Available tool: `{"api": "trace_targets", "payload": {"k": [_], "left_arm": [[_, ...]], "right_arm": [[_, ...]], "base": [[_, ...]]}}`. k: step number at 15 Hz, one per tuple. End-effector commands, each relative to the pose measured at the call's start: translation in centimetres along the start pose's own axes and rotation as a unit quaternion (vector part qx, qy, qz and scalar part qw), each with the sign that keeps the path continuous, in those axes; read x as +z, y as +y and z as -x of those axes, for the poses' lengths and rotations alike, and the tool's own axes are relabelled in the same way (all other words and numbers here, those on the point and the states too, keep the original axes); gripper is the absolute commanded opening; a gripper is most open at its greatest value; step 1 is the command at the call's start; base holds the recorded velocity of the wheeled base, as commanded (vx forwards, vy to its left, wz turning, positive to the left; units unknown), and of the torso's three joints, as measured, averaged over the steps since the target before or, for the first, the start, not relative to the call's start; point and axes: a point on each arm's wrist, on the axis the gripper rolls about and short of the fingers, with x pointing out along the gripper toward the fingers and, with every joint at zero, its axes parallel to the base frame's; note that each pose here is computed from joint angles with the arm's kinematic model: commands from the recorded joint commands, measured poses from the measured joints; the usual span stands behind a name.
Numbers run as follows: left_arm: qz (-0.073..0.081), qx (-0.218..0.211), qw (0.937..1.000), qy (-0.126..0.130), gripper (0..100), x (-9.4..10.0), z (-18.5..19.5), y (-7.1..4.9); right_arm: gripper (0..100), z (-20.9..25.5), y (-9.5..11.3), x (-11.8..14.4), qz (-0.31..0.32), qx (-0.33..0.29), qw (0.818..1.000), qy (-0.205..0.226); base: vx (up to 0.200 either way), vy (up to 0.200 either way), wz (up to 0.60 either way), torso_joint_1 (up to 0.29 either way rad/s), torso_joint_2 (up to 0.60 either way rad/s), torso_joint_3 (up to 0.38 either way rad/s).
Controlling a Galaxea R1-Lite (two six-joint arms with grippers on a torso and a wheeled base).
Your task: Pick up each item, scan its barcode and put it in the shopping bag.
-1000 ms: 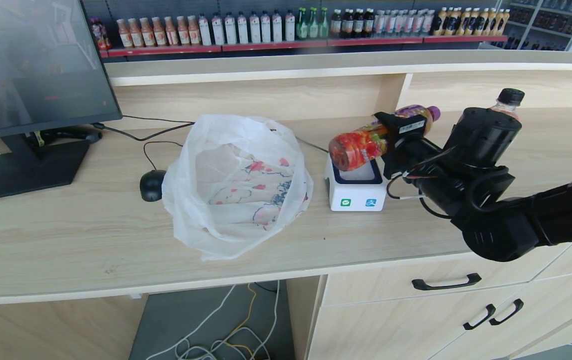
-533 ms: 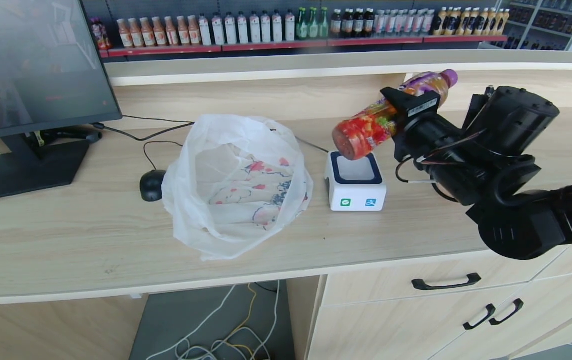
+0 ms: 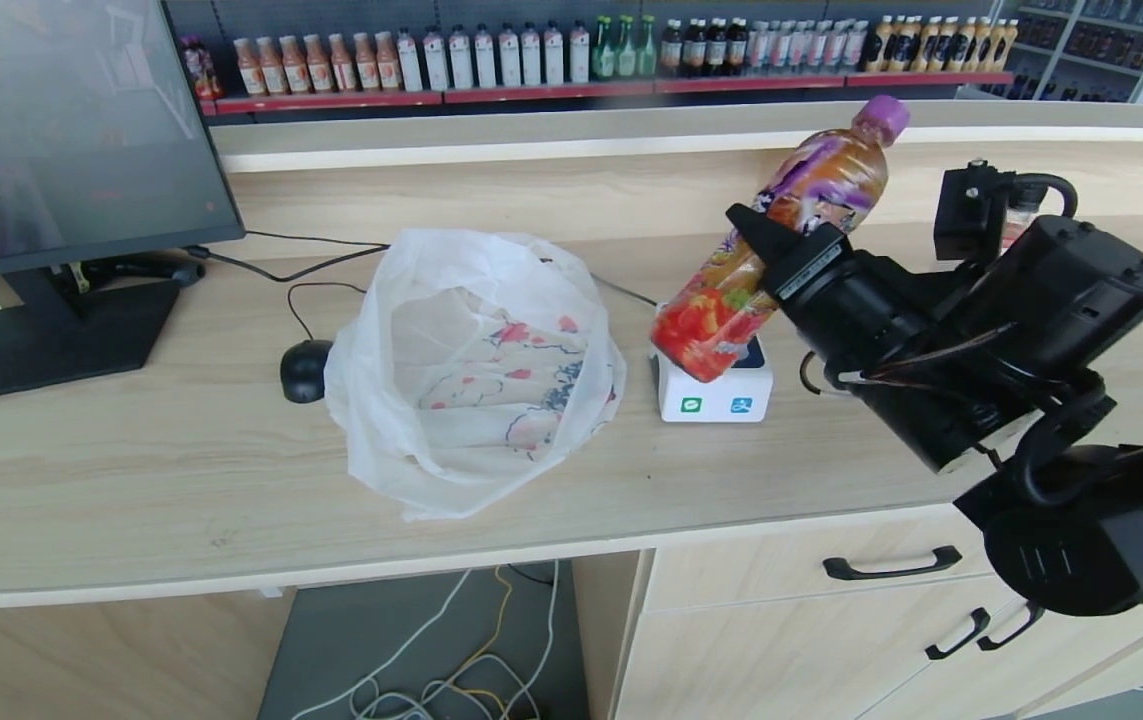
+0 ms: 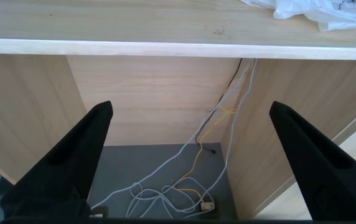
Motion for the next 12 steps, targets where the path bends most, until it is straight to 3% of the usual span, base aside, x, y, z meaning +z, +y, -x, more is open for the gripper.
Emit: {"api": "trace_targets", "payload": {"k": [1, 4, 9, 12], "left_arm": [[0.000, 0.000, 1.0000, 0.000, 100, 0.0, 0.0, 0.0], [0.000, 0.000, 1.0000, 0.000, 100, 0.0, 0.0, 0.0], [0.000, 0.000, 1.0000, 0.000, 100, 0.0, 0.0, 0.0], [-0.003, 0.000, 1.0000, 0.000, 100, 0.0, 0.0, 0.0]], "right_arm": [[0, 1.9, 0.6, 0.8, 0.042, 0.003, 0.999, 0.003], [0, 4.8, 0.7, 0.9, 0.134, 0.001, 0.991, 0.024], [0, 7.8, 0.9, 1.6, 0.283, 0.010, 0.958, 0.035], [0, 8.0, 0.7, 1.6, 0.329, 0.008, 0.944, 0.036]], "base": [[0.000, 0.000, 0.00, 0.000, 0.00, 0.000], [0.000, 0.000, 0.00, 0.000, 0.00, 0.000], [0.000, 0.000, 0.00, 0.000, 0.00, 0.000], [0.000, 0.000, 0.00, 0.000, 0.00, 0.000]]}}
